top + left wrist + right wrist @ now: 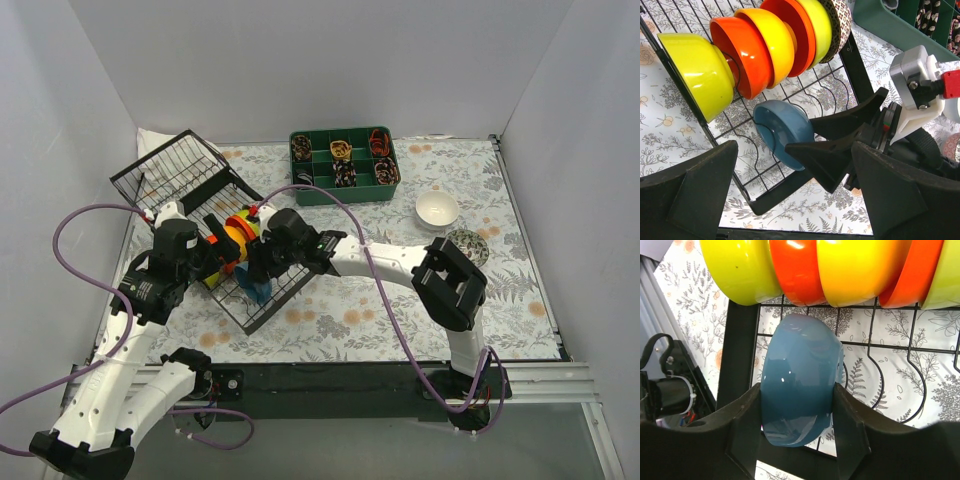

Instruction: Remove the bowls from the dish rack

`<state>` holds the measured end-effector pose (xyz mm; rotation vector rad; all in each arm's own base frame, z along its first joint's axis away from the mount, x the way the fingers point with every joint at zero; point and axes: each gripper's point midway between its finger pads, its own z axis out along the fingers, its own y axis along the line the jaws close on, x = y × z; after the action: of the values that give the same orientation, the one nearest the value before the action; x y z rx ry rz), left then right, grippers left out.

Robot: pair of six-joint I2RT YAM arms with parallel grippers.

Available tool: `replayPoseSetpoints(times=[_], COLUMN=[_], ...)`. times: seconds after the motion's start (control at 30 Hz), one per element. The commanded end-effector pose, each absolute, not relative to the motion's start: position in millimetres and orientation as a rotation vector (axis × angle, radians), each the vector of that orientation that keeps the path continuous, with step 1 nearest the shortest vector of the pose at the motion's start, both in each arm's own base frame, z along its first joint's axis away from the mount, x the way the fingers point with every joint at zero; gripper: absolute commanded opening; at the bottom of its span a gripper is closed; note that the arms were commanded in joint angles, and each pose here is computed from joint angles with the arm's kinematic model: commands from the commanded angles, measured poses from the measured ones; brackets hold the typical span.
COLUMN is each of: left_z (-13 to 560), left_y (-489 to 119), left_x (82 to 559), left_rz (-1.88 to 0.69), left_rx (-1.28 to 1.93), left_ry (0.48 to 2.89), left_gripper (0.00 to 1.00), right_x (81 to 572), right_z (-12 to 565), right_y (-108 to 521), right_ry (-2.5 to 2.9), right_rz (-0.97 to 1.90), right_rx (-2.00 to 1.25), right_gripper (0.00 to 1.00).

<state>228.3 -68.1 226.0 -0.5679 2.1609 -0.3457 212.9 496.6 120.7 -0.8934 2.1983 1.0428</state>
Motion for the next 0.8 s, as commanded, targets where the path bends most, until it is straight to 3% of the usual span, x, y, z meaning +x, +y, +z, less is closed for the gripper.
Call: replayPoseSetpoints(times=[0.0,0.1,0.2,0.77], left_z=[228,230,231,238], left_y=[-66,-67,-66,-72], left_x=[227,228,228,231], left_rz=[-0.346,-0.350,-0.350,-0.398], left_rx=[-0.559,-0.558,-0.557,-0.519], left_ry=[2.149,2.142,2.139,2.104], left_gripper=[0.98,0.98,0.98,0.98], right_x=[206,207,209,232], right_z=[135,140,147,199], right_y=[506,505,502,470], right_ry=[2.147,2.139,2.129,2.046], right_rz=[1.011,0.993,0.970,0.817], right_rx=[-0.946,-0.941,-0.930,-0.758], right_gripper=[0.21,0.08,0.01,0.01])
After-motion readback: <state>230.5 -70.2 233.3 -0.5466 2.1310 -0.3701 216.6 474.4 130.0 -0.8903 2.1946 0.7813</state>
